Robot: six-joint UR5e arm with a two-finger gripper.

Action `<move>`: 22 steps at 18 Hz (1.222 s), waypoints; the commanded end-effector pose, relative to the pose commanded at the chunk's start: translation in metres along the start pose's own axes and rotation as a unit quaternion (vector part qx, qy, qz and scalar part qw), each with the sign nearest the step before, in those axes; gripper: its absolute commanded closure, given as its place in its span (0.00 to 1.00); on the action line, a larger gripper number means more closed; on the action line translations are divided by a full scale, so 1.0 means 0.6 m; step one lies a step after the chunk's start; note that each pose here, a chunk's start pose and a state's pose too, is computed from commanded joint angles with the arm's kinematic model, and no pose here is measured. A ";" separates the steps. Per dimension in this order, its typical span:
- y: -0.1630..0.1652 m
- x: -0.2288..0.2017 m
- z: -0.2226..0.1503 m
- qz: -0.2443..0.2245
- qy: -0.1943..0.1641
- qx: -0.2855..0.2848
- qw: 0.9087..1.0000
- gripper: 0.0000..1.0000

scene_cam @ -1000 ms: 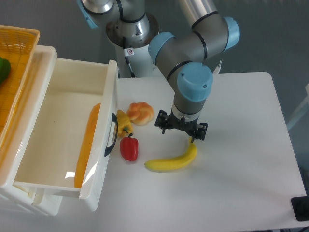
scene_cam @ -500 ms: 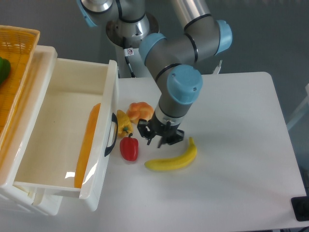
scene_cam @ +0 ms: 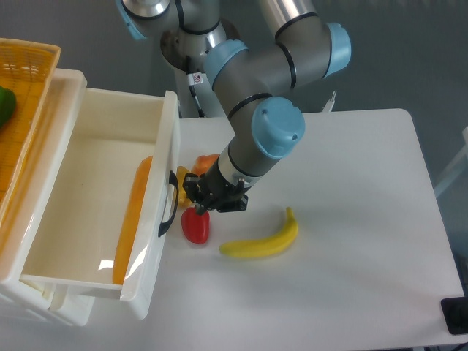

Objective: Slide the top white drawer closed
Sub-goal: 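Move the gripper toward the open white drawer's front handle, then push the drawer front with the gripper into the drawer unit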

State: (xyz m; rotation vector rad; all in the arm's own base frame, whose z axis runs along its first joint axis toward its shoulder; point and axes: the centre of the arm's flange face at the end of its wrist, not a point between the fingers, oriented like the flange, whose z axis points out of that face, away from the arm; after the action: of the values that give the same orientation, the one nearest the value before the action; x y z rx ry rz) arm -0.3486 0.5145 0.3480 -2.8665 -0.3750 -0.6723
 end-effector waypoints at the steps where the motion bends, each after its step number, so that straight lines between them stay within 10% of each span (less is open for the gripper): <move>1: -0.001 0.002 0.001 0.000 0.002 0.001 1.000 1.00; 22: -0.007 0.067 0.000 0.015 0.019 0.005 1.000 1.00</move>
State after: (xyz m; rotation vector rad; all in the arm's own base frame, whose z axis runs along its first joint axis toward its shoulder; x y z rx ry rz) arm -0.3149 0.5268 0.3671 -2.8385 -0.3296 -0.7170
